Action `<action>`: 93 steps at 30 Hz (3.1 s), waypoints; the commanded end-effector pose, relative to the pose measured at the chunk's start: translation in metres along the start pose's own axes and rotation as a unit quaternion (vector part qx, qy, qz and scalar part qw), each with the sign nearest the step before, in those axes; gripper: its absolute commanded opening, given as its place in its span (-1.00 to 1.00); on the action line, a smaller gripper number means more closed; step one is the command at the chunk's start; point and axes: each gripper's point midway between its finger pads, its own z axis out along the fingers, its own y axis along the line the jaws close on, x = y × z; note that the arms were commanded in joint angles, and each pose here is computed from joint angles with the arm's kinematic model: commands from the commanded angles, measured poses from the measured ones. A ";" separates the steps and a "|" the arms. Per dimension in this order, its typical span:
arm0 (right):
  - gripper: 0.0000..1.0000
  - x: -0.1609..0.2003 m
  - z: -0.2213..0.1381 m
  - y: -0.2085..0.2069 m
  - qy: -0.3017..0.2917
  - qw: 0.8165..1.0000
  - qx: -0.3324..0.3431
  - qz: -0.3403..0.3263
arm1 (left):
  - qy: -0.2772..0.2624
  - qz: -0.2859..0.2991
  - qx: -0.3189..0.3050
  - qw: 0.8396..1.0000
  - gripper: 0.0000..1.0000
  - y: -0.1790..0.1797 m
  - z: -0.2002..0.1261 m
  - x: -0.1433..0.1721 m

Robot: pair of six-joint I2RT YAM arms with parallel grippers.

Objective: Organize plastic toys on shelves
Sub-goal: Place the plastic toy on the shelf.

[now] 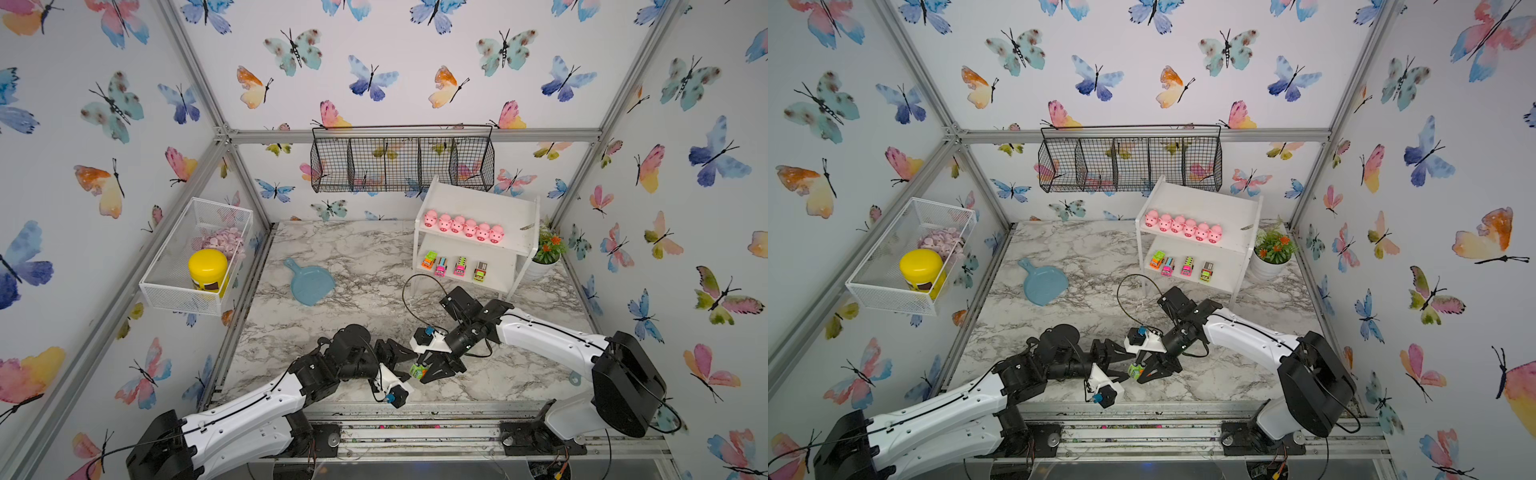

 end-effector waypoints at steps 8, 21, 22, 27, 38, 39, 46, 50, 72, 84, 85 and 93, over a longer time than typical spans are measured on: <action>-0.31 -0.004 -0.001 0.001 -0.007 1.000 -0.013 0.011 | -0.005 0.009 0.005 1.000 0.18 -0.008 0.001 -0.013; -0.31 -0.002 0.002 -0.005 -0.007 0.999 -0.012 0.039 | 0.048 0.032 0.004 0.998 -0.12 -0.012 0.007 -0.003; -0.31 -0.002 0.002 -0.005 -0.006 0.999 -0.011 0.041 | 0.051 0.033 0.004 0.998 -0.12 -0.012 0.007 -0.002; -0.32 -0.001 0.003 -0.008 -0.006 0.999 -0.009 0.053 | 0.057 0.033 0.005 0.998 -0.13 -0.013 0.010 -0.002; -0.32 -0.001 0.005 -0.010 -0.007 0.998 -0.010 0.064 | 0.061 0.032 0.012 0.998 -0.23 -0.015 0.016 -0.003; -0.32 -0.001 0.005 -0.011 -0.008 0.998 -0.010 0.064 | 0.059 0.032 0.013 0.998 -0.25 -0.016 0.016 -0.003; -0.18 -0.003 0.004 -0.014 -0.007 0.998 0.001 0.070 | 0.053 0.021 0.020 0.998 -0.39 -0.018 0.016 -0.007; 0.06 -0.006 0.000 -0.017 -0.007 0.997 0.026 0.066 | 0.069 -0.004 0.015 0.998 -0.45 -0.014 0.015 -0.003; 0.31 -0.210 -0.302 0.056 -0.383 0.731 0.564 -0.039 | 0.006 -0.349 -0.123 0.929 -0.43 0.096 0.028 -0.012; 0.34 -0.230 -0.393 0.035 -0.428 0.585 0.683 0.091 | -0.043 -0.544 -0.243 0.802 -0.42 0.200 0.100 -0.008; 0.35 -0.231 -0.397 0.037 -0.429 0.580 0.687 0.088 | -0.040 -0.549 -0.253 0.796 -0.41 0.205 0.108 -0.008; 0.34 -0.227 -0.409 0.059 -0.436 0.561 0.700 0.076 | 0.003 -0.580 -0.321 0.749 -0.41 0.224 0.160 0.007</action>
